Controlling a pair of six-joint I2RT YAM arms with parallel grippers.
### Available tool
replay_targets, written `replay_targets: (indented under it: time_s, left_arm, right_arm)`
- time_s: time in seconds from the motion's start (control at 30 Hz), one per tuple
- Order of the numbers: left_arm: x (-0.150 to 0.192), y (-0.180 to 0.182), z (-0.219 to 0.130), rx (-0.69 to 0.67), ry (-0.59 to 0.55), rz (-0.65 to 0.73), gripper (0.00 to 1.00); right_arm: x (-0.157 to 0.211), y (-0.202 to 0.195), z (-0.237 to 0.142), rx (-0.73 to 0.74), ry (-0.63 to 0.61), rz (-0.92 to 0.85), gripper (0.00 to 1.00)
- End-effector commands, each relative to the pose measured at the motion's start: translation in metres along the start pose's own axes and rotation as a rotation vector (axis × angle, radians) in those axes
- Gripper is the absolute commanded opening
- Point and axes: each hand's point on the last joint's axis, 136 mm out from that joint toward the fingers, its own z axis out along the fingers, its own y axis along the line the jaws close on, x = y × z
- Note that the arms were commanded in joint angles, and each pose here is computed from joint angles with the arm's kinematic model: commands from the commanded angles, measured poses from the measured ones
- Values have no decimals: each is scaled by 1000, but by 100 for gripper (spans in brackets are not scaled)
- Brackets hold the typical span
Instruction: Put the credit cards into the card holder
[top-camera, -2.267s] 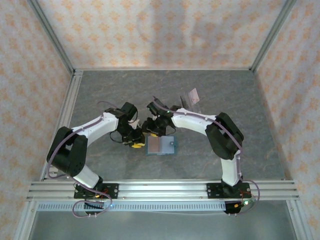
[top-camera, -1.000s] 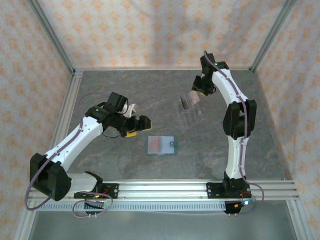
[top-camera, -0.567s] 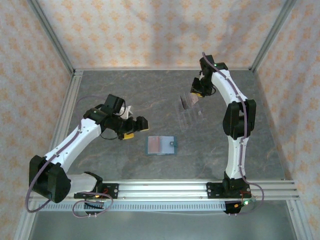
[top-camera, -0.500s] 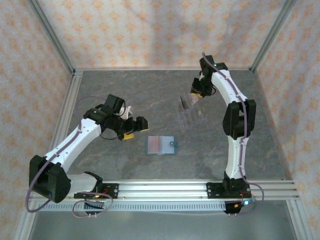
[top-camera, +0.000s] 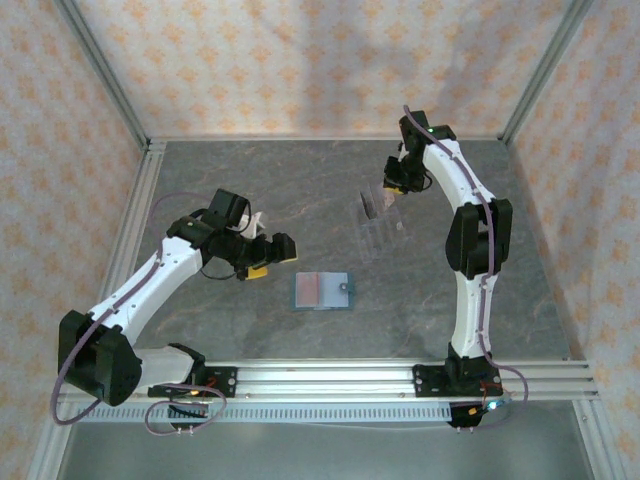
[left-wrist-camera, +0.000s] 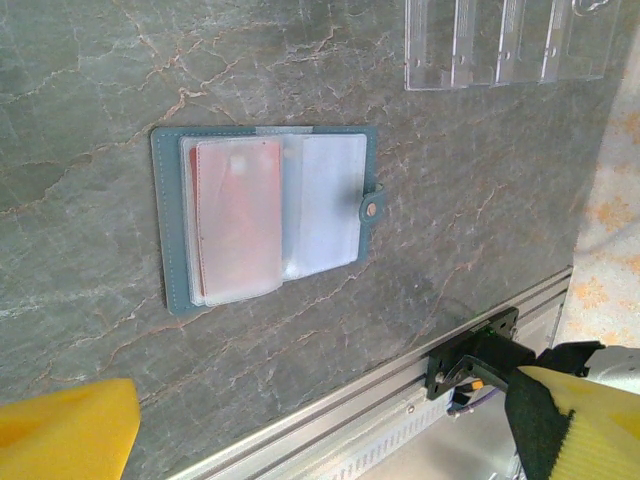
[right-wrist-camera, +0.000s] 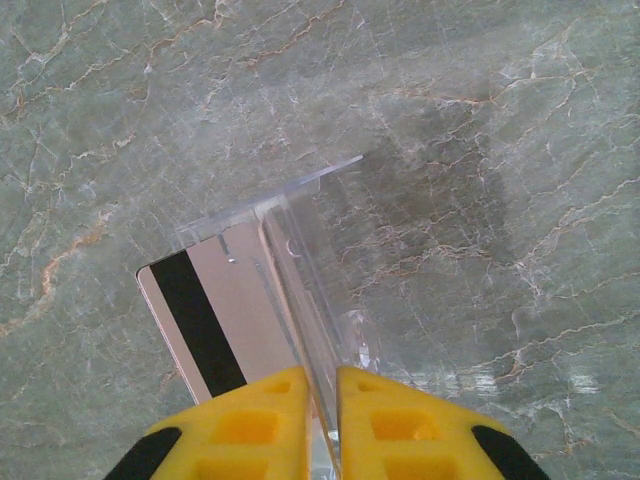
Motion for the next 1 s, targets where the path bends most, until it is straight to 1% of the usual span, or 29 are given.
replay_targets:
  time_s: [0.0, 0.07, 0.27, 0.5, 0.7, 0.8, 0.97]
  left_arm:
    - [0, 3, -5, -1, -14, -15, 95]
    - [0, 3, -5, -3, -15, -16, 95]
    - [-1, 8, -4, -16, -15, -23, 95]
    - [-3, 13, 0, -36, -14, -34, 95]
    - [-7, 23, 13, -60, -2, -64, 95]
    - [-11, 31, 22, -82, 2, -81, 94]
    - [-18, 42, 38, -100, -13, -123, 94]
  right_arm:
    - [10, -5, 2, 21, 43, -14, 11]
    - [8, -4, -1, 21, 36, -20, 7]
    - [-1, 2, -19, 22, 5, -63, 1]
    - [-6, 8, -46, 28, -20, -118, 0]
    - [-5, 28, -88, -4, -100, -169, 0]
    - [5, 40, -111, -23, -137, -203, 0]
    - [37, 62, -140, -93, -191, -234, 0]
